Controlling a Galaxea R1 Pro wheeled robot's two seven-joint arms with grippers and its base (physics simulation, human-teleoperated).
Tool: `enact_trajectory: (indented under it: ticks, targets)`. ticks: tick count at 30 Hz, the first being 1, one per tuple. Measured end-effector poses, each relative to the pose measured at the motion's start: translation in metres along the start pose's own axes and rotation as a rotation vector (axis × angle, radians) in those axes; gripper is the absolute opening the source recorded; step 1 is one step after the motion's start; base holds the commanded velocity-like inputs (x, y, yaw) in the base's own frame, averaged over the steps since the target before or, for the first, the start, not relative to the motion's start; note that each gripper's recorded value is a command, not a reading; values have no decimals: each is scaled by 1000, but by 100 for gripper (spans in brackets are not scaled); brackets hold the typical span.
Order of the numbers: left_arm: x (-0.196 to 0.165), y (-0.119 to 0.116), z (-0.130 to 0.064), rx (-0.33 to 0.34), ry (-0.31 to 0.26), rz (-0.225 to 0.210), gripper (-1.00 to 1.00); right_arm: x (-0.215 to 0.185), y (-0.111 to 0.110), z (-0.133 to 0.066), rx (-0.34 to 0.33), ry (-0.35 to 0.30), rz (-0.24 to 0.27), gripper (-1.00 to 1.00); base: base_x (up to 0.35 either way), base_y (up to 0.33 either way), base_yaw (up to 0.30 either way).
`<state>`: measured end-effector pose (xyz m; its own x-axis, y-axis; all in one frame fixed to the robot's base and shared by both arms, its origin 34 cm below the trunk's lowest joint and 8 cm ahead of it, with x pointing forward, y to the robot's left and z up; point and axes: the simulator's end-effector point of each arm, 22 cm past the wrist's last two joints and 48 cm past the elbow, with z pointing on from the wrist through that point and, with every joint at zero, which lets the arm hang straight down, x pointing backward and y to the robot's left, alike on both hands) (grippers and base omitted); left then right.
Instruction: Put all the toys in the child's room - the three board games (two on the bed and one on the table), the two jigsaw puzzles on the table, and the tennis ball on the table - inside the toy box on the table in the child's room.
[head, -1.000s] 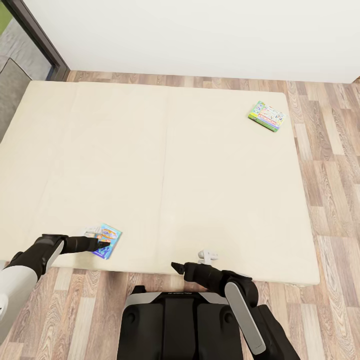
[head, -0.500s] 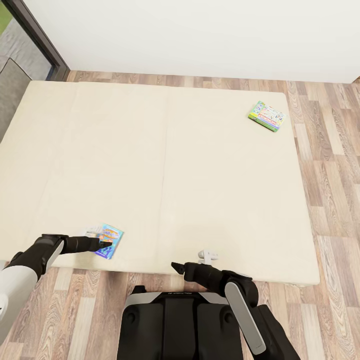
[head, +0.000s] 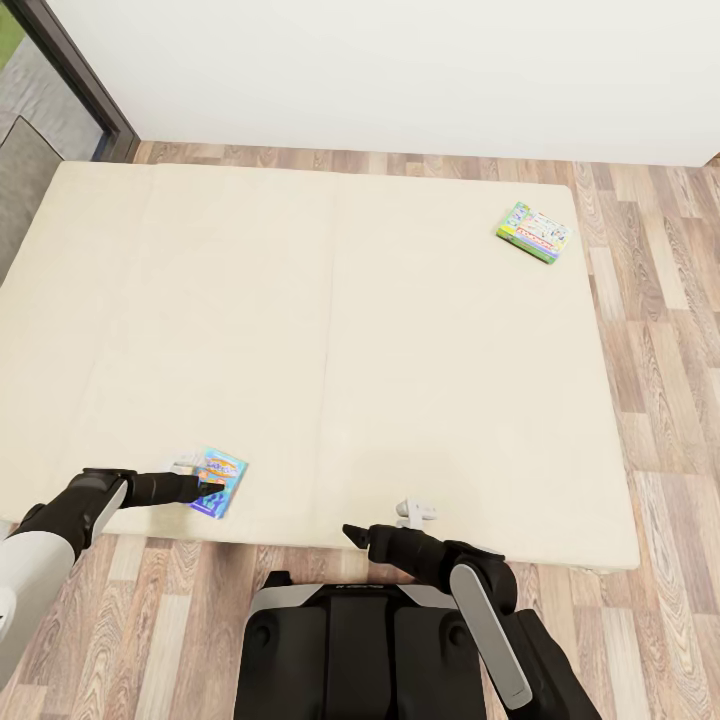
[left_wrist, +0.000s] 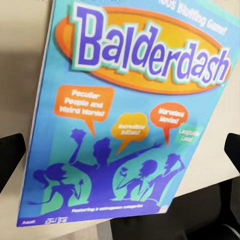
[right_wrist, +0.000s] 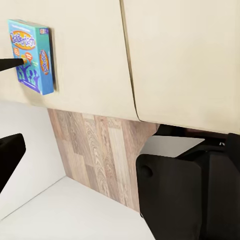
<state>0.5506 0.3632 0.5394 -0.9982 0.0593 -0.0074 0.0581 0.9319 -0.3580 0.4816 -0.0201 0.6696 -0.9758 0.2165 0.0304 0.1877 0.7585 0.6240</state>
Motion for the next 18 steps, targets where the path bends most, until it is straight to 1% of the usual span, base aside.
enact_trajectory:
  ticks: [4,9,18]
  targets:
    - [0,-3,0,15,2,-5,100,0,0,0,0,0,0,100,0,0,0]
    - [4,-19,1,79,21,-23,100,0,-1,0,0,0,0,100,0,0,0]
    - [6,-27,2,106,31,-36,100,0,-1,0,0,-1,0,100,0,0,0]
